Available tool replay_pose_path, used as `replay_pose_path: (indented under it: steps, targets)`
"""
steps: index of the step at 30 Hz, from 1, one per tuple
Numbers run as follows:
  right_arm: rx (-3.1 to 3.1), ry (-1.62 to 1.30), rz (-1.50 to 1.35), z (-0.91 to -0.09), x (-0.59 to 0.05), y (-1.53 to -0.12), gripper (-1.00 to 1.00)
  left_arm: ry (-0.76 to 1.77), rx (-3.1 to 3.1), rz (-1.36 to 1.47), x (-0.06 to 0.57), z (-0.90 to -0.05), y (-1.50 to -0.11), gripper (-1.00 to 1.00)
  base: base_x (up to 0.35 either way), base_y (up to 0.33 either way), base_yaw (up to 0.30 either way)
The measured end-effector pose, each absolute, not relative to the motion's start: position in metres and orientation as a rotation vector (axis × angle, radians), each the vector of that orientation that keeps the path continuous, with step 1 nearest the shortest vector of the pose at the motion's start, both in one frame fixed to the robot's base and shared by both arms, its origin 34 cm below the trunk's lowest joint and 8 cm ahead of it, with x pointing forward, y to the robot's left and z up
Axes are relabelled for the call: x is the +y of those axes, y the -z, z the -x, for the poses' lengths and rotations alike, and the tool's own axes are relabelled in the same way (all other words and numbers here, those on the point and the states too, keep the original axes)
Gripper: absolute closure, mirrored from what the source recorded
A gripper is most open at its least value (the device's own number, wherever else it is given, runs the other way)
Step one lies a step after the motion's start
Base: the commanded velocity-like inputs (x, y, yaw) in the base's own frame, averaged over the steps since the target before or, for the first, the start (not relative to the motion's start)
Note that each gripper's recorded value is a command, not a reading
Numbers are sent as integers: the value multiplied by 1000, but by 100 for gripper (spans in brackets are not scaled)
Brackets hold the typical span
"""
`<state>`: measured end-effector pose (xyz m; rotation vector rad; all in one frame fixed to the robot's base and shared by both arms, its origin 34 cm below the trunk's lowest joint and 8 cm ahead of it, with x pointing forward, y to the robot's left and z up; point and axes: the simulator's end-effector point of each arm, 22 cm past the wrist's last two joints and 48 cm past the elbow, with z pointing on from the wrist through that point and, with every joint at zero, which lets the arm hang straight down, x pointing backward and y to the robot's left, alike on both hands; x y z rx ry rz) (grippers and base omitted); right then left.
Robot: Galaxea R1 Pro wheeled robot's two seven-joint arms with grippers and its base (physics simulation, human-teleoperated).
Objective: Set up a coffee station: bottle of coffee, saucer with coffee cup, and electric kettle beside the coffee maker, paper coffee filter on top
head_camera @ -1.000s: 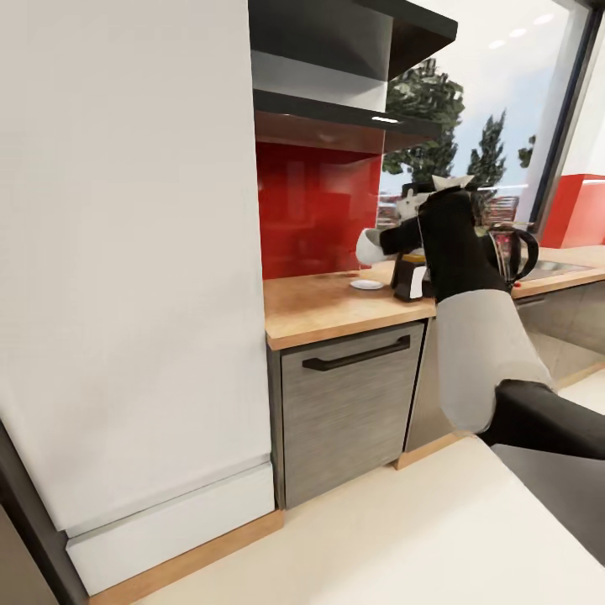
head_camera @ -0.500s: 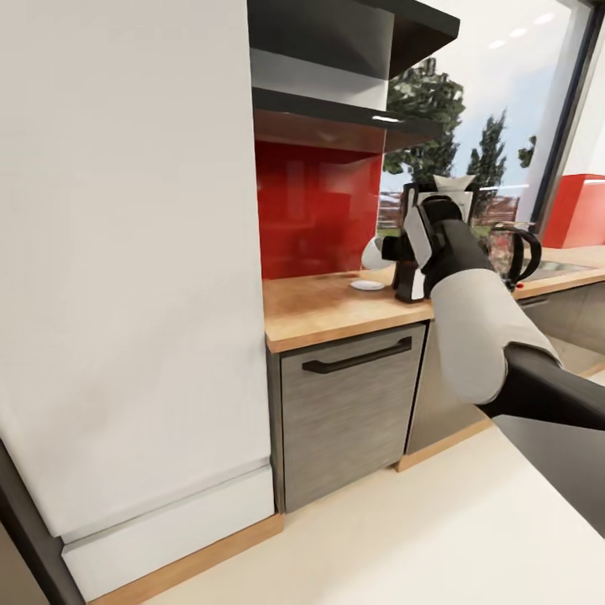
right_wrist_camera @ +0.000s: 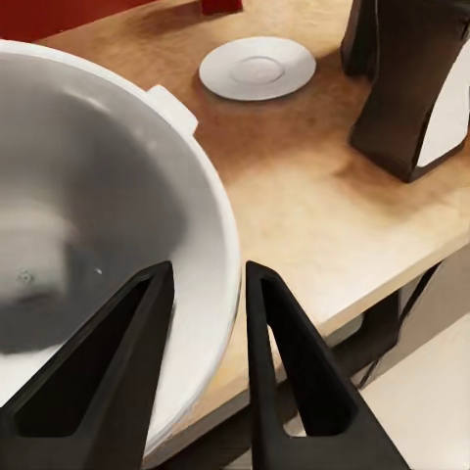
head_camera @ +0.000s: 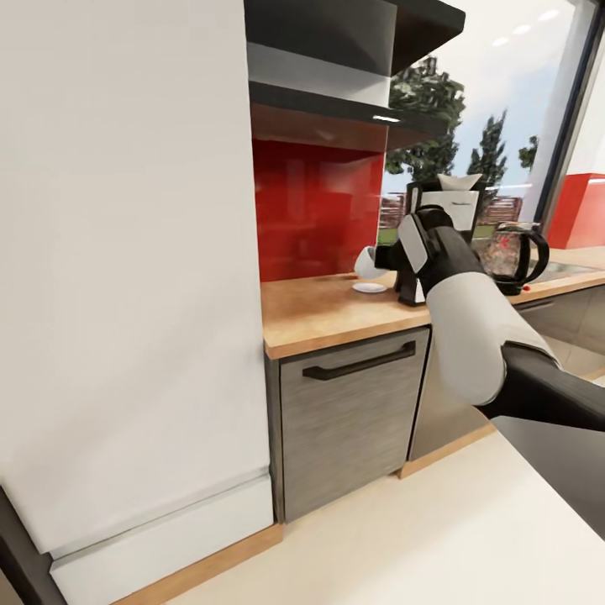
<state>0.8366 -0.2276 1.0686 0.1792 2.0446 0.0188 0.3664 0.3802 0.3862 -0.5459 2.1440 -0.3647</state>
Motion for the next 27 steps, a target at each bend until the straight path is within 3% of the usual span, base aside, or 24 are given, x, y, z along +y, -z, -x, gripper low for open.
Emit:
replay_pose_path:
  steps: [27]
  targets:
    - [2140,-37,-452,-832,-231,-1017,100,372,2178,583,371,-350,-372,-100,119,-54,0]
